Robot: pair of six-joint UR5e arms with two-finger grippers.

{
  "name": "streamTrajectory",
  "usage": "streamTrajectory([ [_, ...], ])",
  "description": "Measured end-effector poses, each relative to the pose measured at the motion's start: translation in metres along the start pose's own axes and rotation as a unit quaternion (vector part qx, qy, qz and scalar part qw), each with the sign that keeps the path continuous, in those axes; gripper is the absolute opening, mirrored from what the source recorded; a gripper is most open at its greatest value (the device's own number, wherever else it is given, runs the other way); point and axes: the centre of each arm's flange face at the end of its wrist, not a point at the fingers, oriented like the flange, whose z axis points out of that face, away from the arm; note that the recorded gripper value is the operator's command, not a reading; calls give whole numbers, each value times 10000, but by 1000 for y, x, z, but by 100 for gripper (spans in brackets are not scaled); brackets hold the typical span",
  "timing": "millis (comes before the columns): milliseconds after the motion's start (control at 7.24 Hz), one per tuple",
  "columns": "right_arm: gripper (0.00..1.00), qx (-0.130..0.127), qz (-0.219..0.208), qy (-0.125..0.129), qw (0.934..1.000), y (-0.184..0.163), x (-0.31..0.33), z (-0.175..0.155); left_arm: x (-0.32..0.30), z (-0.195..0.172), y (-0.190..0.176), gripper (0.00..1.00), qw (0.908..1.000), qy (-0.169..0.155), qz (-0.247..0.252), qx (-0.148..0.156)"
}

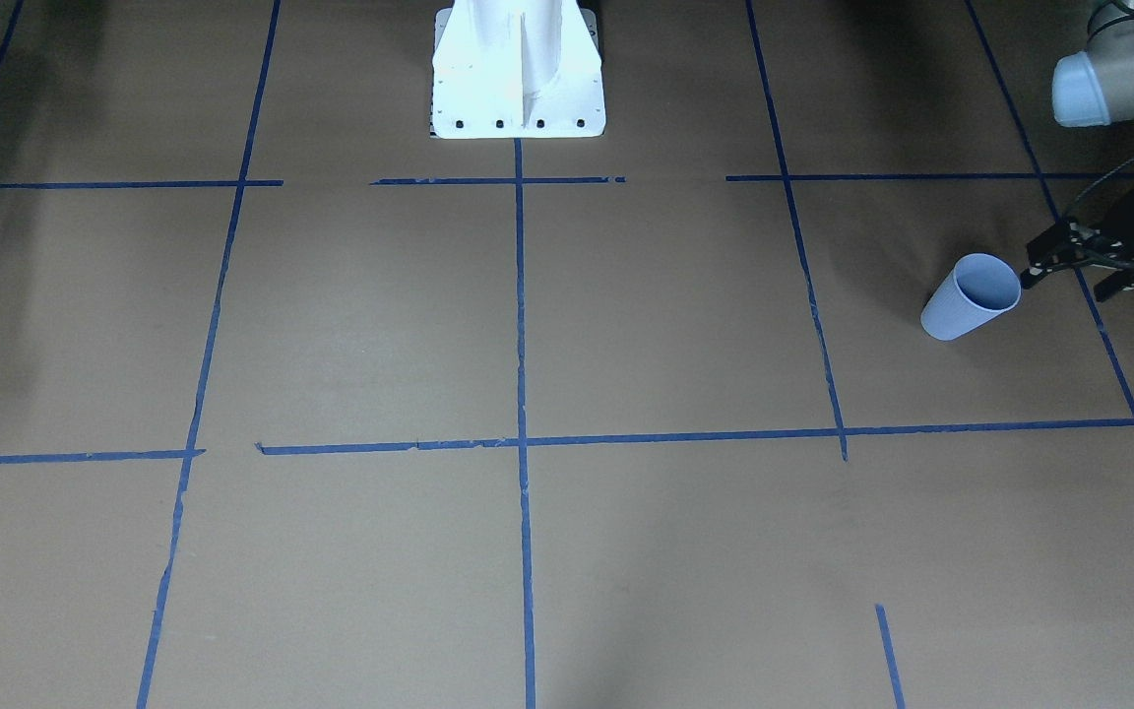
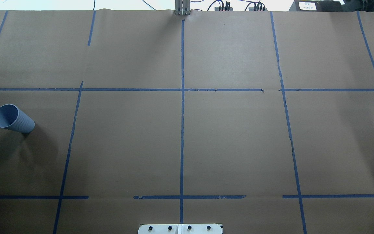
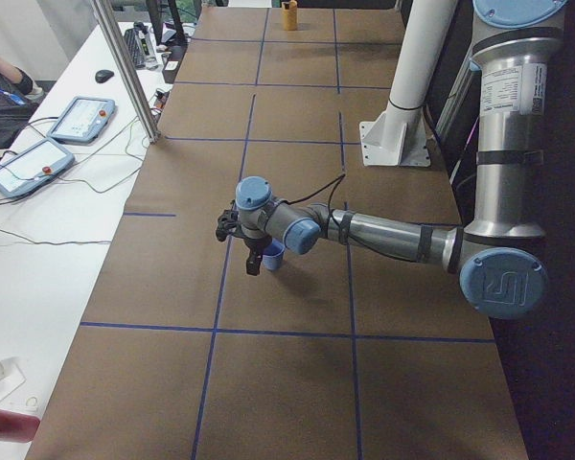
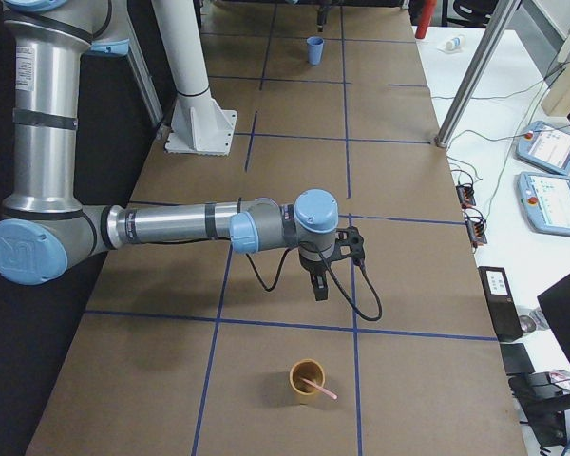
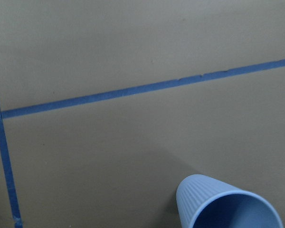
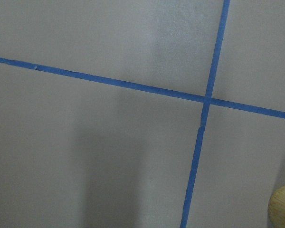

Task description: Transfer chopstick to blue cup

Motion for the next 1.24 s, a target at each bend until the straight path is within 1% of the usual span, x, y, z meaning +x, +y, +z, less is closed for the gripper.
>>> streamTrajectory([
  [276, 100, -2, -3, -1, 10000, 0, 0, 0, 11, 16, 7, 100, 9999, -26, -87, -81],
  [414, 100, -4, -1, -1, 10000, 0, 0, 0, 15, 23, 9, 100, 9999, -92, -85, -109],
  [553, 100, -8, 3, -1, 10000, 0, 0, 1, 22, 34, 11, 85, 9997, -213, -83, -130],
  [691, 100, -12, 6, -1, 10000, 1, 0, 1, 31, 43, 12, 47, 9994, -287, -125, -152],
  [829, 100, -13, 8, -1, 10000, 1, 1, 1, 37, 49, 12, 19, 9992, -316, -174, -173],
  [967, 100, -16, 10, -1, 10000, 1, 1, 1, 40, 52, 12, 8, 9991, -327, -198, -188],
  [1243, 100, -19, 14, -1, 10000, 2, 1, 1, 41, 58, 7, 5, 9990, -334, -203, -209],
])
